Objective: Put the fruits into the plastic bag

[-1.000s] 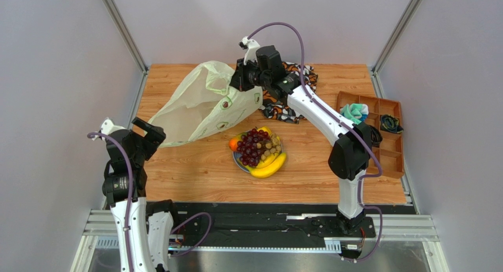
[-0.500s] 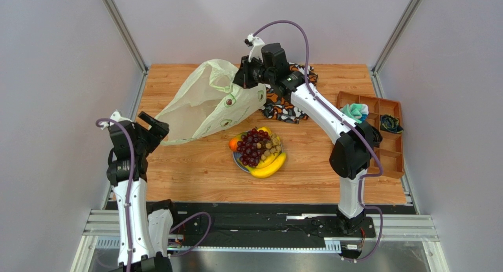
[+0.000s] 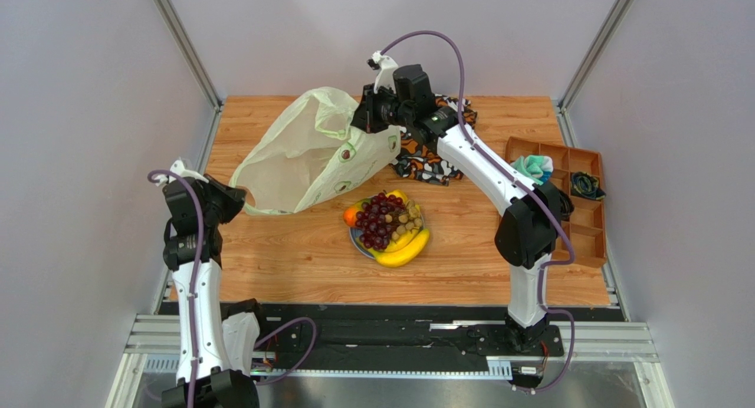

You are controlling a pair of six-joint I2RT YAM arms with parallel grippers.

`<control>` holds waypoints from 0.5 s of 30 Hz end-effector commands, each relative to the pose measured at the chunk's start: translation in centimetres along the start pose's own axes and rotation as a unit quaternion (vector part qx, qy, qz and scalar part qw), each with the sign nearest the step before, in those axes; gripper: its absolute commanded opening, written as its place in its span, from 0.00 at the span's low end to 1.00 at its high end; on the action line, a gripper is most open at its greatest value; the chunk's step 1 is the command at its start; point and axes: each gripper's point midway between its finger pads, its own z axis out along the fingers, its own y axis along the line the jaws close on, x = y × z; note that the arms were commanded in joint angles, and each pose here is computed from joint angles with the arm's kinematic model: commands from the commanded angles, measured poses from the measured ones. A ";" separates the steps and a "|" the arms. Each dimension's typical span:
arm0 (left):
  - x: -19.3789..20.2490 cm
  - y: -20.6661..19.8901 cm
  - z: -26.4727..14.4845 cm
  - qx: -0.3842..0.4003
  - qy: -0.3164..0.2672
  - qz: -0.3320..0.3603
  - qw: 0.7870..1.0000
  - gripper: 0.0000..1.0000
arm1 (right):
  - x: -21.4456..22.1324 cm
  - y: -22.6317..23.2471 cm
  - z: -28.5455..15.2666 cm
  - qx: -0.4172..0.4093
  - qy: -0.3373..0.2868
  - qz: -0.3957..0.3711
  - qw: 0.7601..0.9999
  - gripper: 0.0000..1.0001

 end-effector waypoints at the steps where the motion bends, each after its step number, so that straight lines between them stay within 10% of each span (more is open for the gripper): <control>1: -2.7 -4.0 -3.4 0.084 -0.064 0.029 0.994 0.00 | -2.1 0.8 -0.6 -0.006 -0.024 -0.012 1.000 0.00; 8: -2.2 -7.5 -8.3 0.169 -0.080 0.045 0.981 0.00 | -1.2 -0.6 1.8 0.010 -0.004 0.021 1.000 0.10; 15: 0.4 -7.3 -8.3 0.198 -0.052 0.059 0.977 0.00 | 1.3 -2.2 2.2 0.035 0.030 0.024 0.999 0.54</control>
